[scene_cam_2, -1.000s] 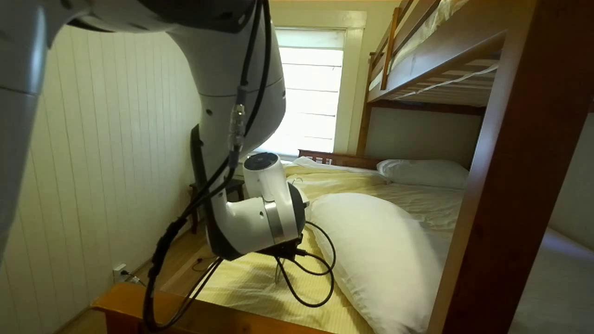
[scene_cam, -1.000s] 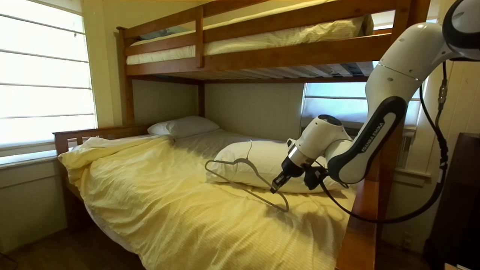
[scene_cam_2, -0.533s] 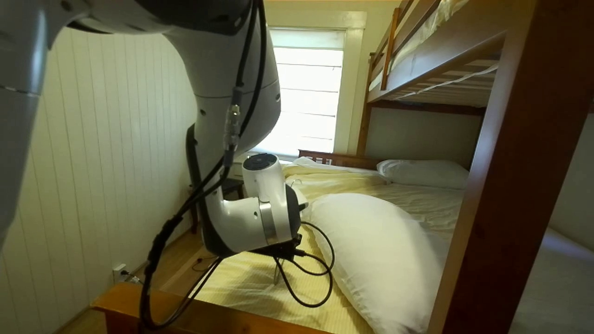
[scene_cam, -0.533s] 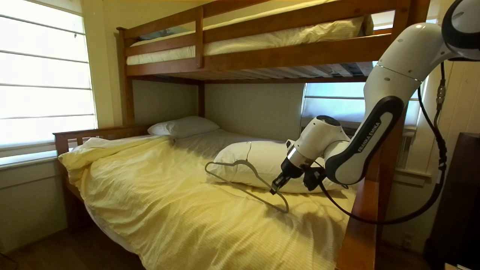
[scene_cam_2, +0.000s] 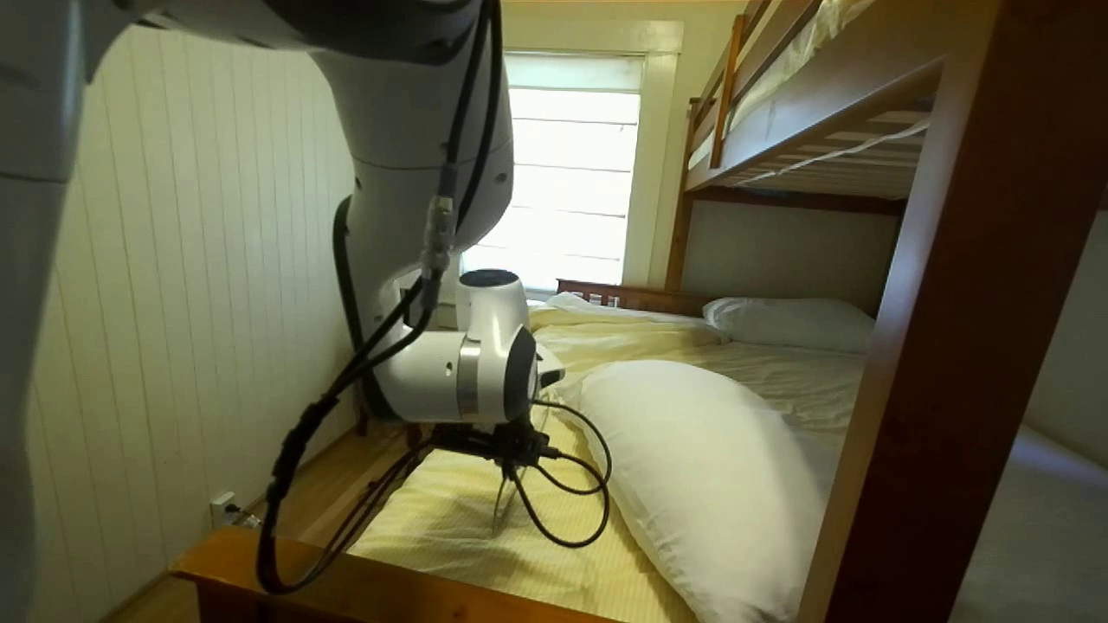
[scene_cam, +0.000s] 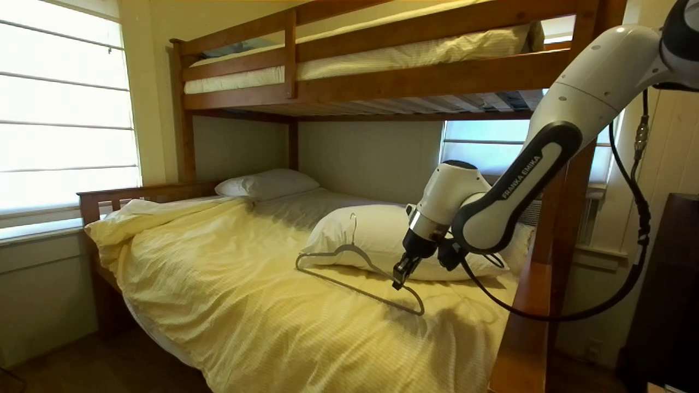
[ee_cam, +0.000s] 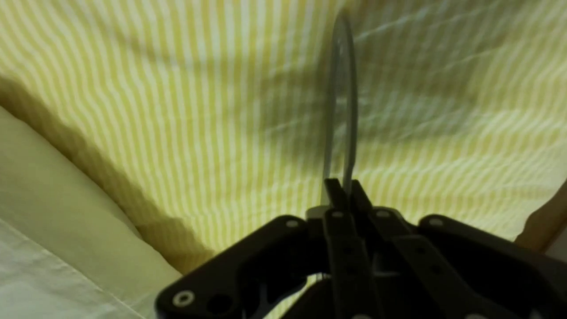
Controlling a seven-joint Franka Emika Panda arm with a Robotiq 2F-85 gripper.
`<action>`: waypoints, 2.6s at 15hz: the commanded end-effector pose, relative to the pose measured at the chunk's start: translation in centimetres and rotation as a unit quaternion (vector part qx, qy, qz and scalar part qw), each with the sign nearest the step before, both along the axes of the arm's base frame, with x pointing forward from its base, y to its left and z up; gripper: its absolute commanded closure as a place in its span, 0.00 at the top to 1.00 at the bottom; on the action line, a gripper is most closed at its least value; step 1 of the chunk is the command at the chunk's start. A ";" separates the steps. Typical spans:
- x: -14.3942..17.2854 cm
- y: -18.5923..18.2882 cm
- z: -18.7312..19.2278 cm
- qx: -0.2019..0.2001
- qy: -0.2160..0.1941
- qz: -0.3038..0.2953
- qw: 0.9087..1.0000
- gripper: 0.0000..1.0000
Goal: Put the hanger on the bed
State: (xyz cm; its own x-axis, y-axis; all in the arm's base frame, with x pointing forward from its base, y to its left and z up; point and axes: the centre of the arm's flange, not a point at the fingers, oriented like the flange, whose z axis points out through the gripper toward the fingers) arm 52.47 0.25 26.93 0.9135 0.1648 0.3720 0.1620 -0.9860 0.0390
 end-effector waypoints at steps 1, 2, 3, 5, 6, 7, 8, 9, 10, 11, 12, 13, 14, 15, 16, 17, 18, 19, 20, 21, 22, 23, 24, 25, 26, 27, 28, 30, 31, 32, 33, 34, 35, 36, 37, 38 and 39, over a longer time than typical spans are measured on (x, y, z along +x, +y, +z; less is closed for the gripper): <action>2.7 -3.8 5.9 0.020 0.046 0.006 0.999 0.01; 3.5 -4.5 6.3 0.026 0.056 0.005 0.998 0.01; 4.4 -5.5 7.2 0.032 0.069 0.004 0.997 0.01; 5.6 -7.5 8.1 0.041 0.094 0.007 0.995 0.01; 6.2 -8.6 8.2 0.046 0.100 0.004 0.994 0.01; 6.7 -9.7 8.1 0.051 0.106 0.007 0.993 0.01; 7.0 -10.6 8.0 0.055 0.112 0.009 0.992 0.01; 7.3 -11.3 7.5 0.055 0.115 0.008 0.992 0.01; 7.5 -11.9 7.0 0.057 0.120 0.007 0.991 0.01; 7.6 -12.3 6.5 0.058 0.119 0.009 0.991 0.01; 7.6 -12.5 5.9 0.058 0.119 0.019 0.991 0.01; 7.6 -12.6 5.5 0.057 0.121 0.023 0.991 0.19; 7.7 -12.7 4.9 0.059 0.124 0.029 0.990 0.26; 7.7 -12.6 4.6 0.062 0.125 0.031 0.990 0.37; 7.7 -12.7 4.6 0.063 0.124 0.030 0.990 0.45; 7.6 -12.8 5.0 0.059 0.121 0.028 0.990 0.51; 7.3 -12.9 6.0 0.052 0.120 0.023 0.991 0.57; 6.9 -12.9 7.1 0.037 0.119 0.017 0.992 0.65; 6.5 -12.9 8.2 0.032 0.123 0.015 0.992 0.71; 5.6 -12.5 9.6 0.019 0.134 0.008 0.991 0.79; 4.8 -12.2 10.7 0.009 0.151 0.002 0.988 0.85; 3.4 -11.6 11.7 -0.011 0.171 -0.009 0.985 0.92; 2.2 -11.2 12.5 -0.024 0.192 -0.011 0.981 0.98; 0.5 -10.4 13.1 -0.037 0.212 -0.010 0.976 1.00; -0.9 -9.6 13.7 -0.051 0.225 -0.011 0.973 1.00; -2.0 -8.7 14.4 -0.065 0.237 -0.016 0.969 1.00; -3.1 -7.6 15.0 -0.074 0.242 -0.018 0.967 1.00; -4.6 -4.4 16.2 -0.079 0.241 -0.023 0.967 1.00; -5.2 -2.6 16.7 -0.076 0.237 -0.029 0.968 1.00; -5.8 -1.0 17.5 -0.077 0.235 -0.036 0.968 1.00; -6.4 1.1 18.2 -0.072 0.226 -0.044 0.970 1.00; -6.8 3.0 18.8 -0.064 0.218 -0.057 0.972 1.00; -6.8 5.1 18.9 -0.056 0.206 -0.078 0.974 1.00; -4.9 2.0 18.1 -0.067 0.219 -0.048 0.972 1.00; -5.5 3.7 18.7 -0.066 0.211 -0.057 0.974 1.00; -5.8 4.8 18.9 -0.067 0.206 -0.061 0.974 1.00; -6.0 5.2 19.0 -0.067 0.204 -0.064 0.975 1.00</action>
State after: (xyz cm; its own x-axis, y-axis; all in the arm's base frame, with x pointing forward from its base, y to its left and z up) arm 46.43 5.45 45.97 0.9971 0.0620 -0.0443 0.0671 -0.9897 0.1268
